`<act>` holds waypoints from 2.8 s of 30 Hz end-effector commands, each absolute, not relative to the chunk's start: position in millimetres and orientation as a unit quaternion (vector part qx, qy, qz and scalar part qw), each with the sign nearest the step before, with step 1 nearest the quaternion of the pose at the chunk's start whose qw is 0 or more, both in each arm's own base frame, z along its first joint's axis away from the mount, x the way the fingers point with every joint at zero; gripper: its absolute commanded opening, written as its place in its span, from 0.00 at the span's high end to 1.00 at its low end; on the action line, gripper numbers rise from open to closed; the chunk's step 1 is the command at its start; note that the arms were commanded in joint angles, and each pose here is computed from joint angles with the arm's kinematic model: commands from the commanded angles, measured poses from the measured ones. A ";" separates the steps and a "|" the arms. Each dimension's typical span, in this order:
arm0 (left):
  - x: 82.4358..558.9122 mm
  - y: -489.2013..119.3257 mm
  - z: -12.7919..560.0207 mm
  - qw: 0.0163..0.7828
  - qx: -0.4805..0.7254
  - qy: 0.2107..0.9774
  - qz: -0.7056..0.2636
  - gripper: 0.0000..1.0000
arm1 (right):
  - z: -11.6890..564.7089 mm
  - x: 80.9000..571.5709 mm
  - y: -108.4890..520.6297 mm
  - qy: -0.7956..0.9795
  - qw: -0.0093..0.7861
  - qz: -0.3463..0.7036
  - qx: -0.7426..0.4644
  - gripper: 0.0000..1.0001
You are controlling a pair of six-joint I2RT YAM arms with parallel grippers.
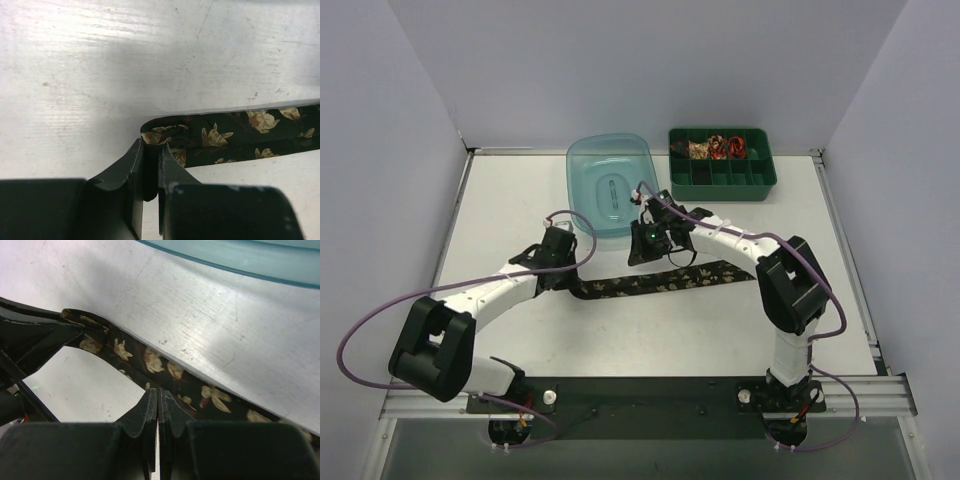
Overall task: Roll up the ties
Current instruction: Roll the tie at the center of the board.
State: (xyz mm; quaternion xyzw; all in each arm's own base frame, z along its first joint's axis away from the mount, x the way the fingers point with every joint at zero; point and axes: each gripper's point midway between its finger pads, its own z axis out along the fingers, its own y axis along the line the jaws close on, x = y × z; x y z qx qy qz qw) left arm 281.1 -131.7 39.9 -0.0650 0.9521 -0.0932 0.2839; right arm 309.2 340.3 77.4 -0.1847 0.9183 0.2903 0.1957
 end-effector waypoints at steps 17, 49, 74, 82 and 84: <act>283.5 -106.5 75.3 0.284 0.009 0.944 0.169 1.00 | 98.7 314.8 284.4 0.923 0.229 0.276 -0.139 1.00; 277.3 -199.1 33.6 0.282 0.129 0.910 0.274 1.00 | 89.3 319.1 235.7 0.939 0.228 0.244 -0.083 1.00; 268.7 -253.0 -1.2 0.284 0.119 0.946 0.101 0.58 | 75.8 316.8 225.8 0.947 0.211 0.230 -0.074 1.00; 262.3 -257.4 -1.3 0.289 0.112 0.948 0.065 0.47 | 75.7 316.3 227.4 0.947 0.208 0.233 -0.075 1.00; 264.1 -260.0 4.0 0.298 0.107 0.947 0.053 0.46 | 76.0 316.6 228.0 0.947 0.208 0.234 -0.076 1.00</act>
